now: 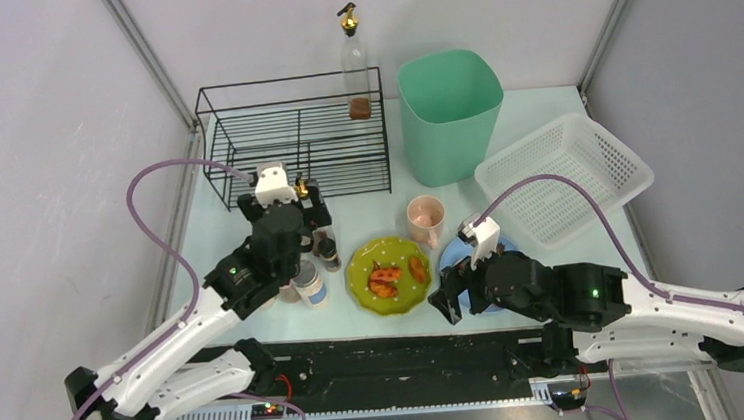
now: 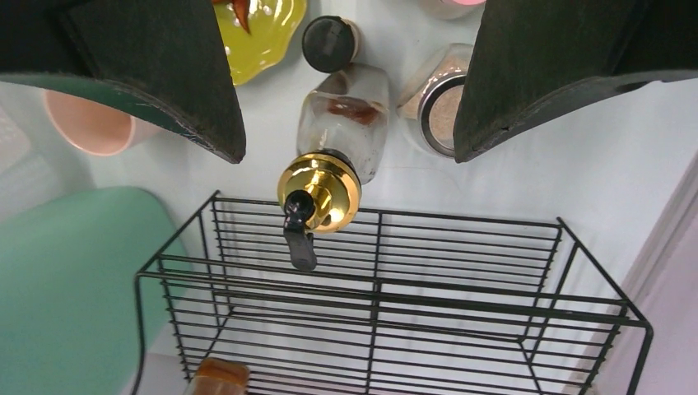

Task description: Clear the kitchen counter

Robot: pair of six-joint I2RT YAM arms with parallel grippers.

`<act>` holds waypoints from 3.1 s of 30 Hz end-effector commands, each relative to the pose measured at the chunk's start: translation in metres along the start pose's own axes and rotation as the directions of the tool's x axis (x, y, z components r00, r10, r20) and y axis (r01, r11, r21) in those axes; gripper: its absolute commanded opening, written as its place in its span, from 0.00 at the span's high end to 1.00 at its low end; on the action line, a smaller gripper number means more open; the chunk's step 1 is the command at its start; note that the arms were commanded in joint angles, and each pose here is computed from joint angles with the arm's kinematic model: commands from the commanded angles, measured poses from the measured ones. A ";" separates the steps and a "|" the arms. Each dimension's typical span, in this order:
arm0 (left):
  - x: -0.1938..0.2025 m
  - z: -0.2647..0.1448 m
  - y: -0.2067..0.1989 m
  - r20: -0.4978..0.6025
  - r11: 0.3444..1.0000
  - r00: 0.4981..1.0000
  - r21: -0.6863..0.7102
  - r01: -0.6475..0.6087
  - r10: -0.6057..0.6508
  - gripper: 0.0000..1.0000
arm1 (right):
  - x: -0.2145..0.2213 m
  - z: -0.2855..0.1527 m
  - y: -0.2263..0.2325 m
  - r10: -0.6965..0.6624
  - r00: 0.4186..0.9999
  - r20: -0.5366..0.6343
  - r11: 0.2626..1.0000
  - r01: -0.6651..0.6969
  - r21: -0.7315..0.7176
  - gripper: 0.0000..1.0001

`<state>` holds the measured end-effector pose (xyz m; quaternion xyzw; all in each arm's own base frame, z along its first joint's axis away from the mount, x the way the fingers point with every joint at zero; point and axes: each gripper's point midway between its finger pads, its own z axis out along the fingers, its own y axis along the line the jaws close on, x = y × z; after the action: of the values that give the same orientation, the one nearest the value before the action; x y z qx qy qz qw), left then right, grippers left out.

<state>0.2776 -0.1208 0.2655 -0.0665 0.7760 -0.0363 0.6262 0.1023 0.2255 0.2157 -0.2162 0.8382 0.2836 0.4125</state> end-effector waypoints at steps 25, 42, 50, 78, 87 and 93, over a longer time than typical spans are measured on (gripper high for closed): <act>0.008 0.042 -0.014 0.043 0.995 0.998 -0.099 -0.035 0.039 0.29 | -0.011 -0.009 0.011 0.061 0.997 0.042 0.997 -0.059 -0.051 0.09; 0.019 0.054 -0.007 0.024 0.991 0.999 -0.125 -0.040 0.043 0.32 | -0.006 -0.007 0.017 0.062 0.998 0.024 0.996 -0.061 -0.062 0.09; 0.023 0.061 -0.010 0.011 0.993 0.999 -0.110 -0.033 0.035 0.39 | -0.004 -0.006 0.020 0.061 0.998 0.020 0.996 -0.060 -0.063 0.10; -0.095 0.038 -0.049 0.140 0.998 0.990 0.064 0.027 -0.036 1.00 | -0.017 -0.021 0.013 0.063 0.994 0.093 0.995 -0.056 -0.079 0.11; -0.157 0.038 -0.073 0.205 0.995 0.978 0.098 0.028 -0.048 1.00 | -0.024 -0.026 0.013 0.052 0.992 0.112 0.995 -0.042 -0.086 0.10; -0.204 0.044 -0.087 0.256 0.996 0.966 0.092 0.000 -0.024 1.00 | -0.030 -0.030 0.015 0.043 0.991 0.123 0.995 -0.032 -0.090 0.10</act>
<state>0.3631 -0.1804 0.4046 -0.0335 0.7311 -0.0531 0.6794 0.0898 0.2208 0.2380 -0.2069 0.8150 0.3312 0.4282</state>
